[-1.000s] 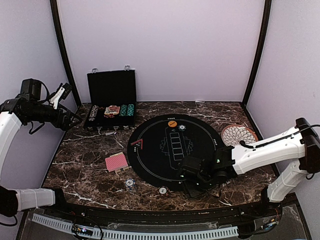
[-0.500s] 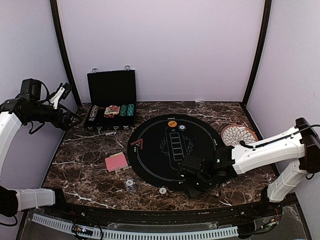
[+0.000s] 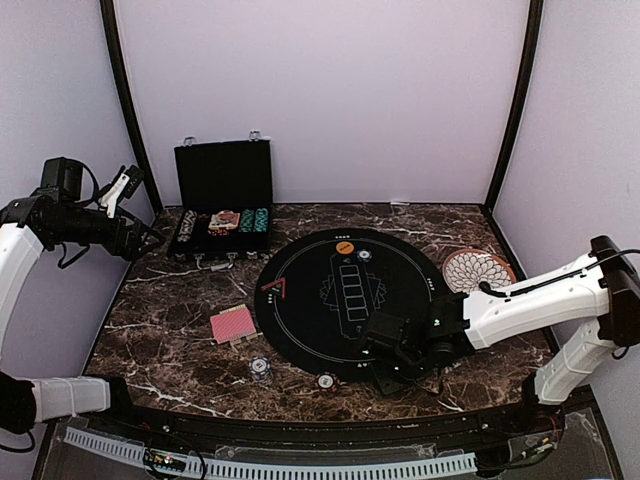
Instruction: Distribute texas hold em gaming equipment
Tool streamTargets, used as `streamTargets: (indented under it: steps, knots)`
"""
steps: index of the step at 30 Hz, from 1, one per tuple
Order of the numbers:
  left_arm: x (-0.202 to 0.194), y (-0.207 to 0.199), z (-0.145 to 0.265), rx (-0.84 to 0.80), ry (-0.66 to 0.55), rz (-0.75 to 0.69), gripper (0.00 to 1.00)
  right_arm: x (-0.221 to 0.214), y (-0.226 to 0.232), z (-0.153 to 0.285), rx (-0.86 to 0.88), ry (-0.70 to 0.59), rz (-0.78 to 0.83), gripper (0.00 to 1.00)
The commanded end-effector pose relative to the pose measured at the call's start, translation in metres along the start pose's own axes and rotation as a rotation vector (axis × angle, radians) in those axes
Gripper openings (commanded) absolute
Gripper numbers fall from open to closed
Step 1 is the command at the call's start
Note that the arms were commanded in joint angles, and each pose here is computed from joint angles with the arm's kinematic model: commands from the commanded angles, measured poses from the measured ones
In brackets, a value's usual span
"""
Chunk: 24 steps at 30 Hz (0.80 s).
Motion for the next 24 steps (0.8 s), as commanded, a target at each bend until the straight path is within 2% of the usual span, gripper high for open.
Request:
streamTargets:
  steps: [1, 5, 11, 15, 19, 24]
  knots:
    - [0.010, -0.003, 0.008, -0.003, -0.044, -0.017, 0.99, 0.001, -0.003, -0.001, -0.017, -0.003, -0.004, 0.42]
    - [0.011, -0.002, 0.008, 0.000, -0.046, -0.017, 0.99, 0.000, -0.004, -0.001, -0.032, 0.002, 0.004, 0.41]
    - [0.013, -0.002, 0.008, 0.001, -0.050, -0.018, 0.99, 0.001, -0.001, -0.005, -0.020, 0.010, 0.018, 0.47]
    - [0.013, -0.002, 0.009, 0.003, -0.051, -0.019, 0.99, 0.002, 0.000, -0.005, -0.020, 0.010, 0.020, 0.46]
    - [0.013, -0.002, 0.008, 0.002, -0.051, -0.019, 0.99, 0.002, 0.000, -0.004, -0.021, 0.009, 0.019, 0.42]
    - [0.014, -0.002, 0.008, -0.001, -0.053, -0.017, 0.99, 0.007, 0.001, 0.005, -0.015, -0.012, 0.016, 0.27]
Point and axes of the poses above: each gripper's point midway between its finger pads, its own z axis back along the fingers, its own y axis along the line the jaws close on, x = y × z, the point moved 7 cm from there along z, back along the fingers, and after that the axes turned 8 degrees about z, right-handed, at the moved point
